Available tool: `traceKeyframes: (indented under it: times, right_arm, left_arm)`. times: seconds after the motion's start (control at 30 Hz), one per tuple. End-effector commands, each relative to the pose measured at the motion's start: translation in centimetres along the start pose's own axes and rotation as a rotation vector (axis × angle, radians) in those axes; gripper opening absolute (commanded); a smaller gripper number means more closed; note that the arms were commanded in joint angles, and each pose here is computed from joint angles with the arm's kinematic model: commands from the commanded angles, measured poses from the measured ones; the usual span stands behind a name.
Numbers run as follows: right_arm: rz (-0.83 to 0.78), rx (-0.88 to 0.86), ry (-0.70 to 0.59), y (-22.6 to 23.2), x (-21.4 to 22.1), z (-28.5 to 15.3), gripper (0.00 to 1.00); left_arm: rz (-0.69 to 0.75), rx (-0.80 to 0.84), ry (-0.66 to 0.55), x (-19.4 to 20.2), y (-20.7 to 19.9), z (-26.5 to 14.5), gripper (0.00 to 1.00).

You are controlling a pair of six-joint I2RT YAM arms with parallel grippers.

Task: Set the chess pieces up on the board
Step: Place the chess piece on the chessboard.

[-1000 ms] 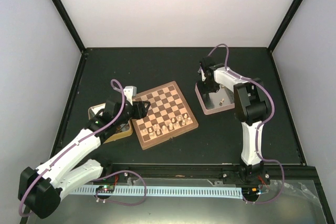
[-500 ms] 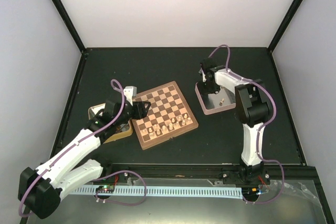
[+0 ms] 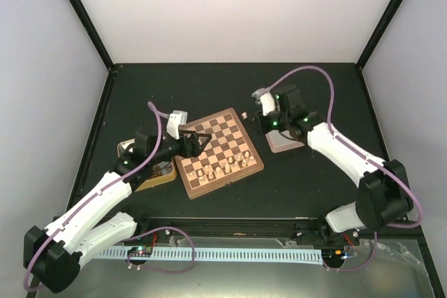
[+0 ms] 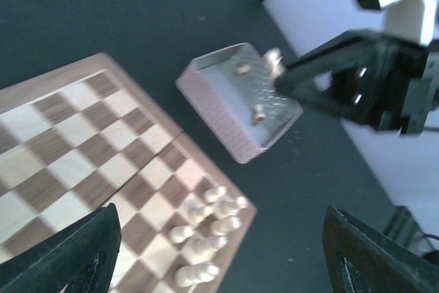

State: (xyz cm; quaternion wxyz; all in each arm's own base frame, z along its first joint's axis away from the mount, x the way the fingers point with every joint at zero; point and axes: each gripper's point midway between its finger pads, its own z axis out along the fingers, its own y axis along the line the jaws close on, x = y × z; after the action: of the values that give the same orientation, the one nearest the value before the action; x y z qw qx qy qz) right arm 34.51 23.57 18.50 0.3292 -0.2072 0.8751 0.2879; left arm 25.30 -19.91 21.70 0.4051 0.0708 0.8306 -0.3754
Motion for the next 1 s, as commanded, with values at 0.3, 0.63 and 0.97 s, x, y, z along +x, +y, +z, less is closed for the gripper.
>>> traceKeyframes:
  times: [0.3,0.63,0.97]
  right_arm:
    - [-0.349,-0.781,0.014,18.9,3.6,-4.0,0.09]
    - [-0.367,-0.785,0.026,19.1,3.8,-3.9,0.09]
    - [-0.338,-0.728,0.0,18.6,2.8,-2.9,0.18]
  left_arm:
    - [0.022,0.481,0.164,-1.4,-9.9,-1.6,0.61]
    - [0.006,0.474,0.203,-0.7,-9.5,-1.1,0.22]
    - [0.015,0.478,0.222,0.2,-9.3,-1.6,0.02]
